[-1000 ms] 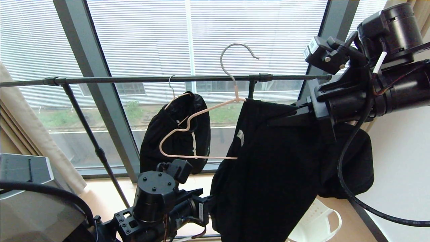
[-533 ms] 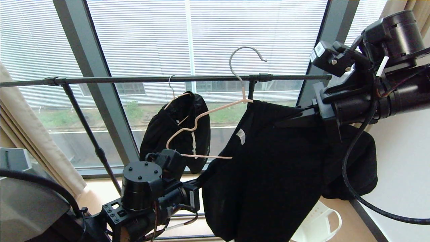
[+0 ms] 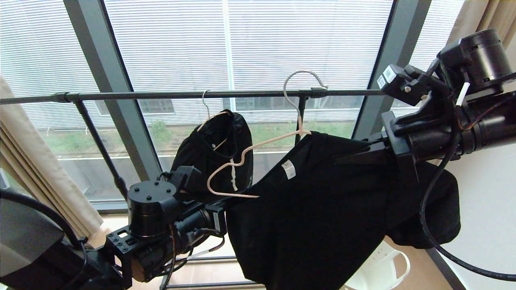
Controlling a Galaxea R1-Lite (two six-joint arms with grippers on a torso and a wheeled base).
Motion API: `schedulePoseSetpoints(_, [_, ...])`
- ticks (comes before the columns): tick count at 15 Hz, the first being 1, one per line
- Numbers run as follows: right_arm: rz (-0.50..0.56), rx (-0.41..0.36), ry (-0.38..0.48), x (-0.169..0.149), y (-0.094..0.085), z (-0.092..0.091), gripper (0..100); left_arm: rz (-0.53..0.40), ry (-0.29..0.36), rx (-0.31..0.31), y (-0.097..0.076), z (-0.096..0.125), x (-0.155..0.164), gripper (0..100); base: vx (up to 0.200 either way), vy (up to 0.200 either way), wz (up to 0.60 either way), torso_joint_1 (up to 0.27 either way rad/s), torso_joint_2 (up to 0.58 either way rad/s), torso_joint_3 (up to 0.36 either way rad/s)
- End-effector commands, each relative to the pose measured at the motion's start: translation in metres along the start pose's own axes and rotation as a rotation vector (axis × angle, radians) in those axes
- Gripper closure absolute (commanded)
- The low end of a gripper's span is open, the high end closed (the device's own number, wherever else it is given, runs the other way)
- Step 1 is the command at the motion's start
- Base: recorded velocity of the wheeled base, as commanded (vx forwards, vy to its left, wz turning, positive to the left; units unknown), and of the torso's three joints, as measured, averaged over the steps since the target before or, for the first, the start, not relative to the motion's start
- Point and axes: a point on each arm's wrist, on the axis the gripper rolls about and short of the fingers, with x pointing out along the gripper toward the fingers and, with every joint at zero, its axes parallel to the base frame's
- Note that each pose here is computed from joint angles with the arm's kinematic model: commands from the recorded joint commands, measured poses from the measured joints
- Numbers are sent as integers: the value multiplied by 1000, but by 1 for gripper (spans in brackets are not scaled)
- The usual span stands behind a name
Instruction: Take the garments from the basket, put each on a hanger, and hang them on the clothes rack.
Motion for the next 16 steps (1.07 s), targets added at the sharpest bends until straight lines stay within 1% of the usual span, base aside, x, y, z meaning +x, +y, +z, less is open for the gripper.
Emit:
schedulePoseSetpoints(1, [-18,-2,-8,-5,2,-6,100,11,-13,-6,4,3,0,100,0,0,0,0,0,0])
schedulePoseSetpoints(3, [-33,-5,-17,-8,5,-13,100,12,-13,-6,4,4,0,100,0,0,0,0,0,0])
schedulePoseSetpoints(5, [-45,8,-10,-14,8,-20,100,14,-14,-7,4,4,0,100,0,0,0,0,0,0])
schedulePoseSetpoints(9, [-47,7,-10,-20,16,-24,100,13,-17,-5,4,4,0,100,0,0,0,0,0,0])
schedulePoseSetpoints(12, [-42,14,0,-20,18,-28,100,17,-37,-8,6,10,-3,100,0,0,0,0,0,0])
schedulePoseSetpoints(13, [-39,24,13,-19,20,-33,100,20,-59,-12,8,15,-6,100,0,0,0,0,0,0])
schedulePoseSetpoints(16, [-37,40,31,-17,20,-40,100,16,-80,-13,7,21,-10,100,0,0,0,0,0,0])
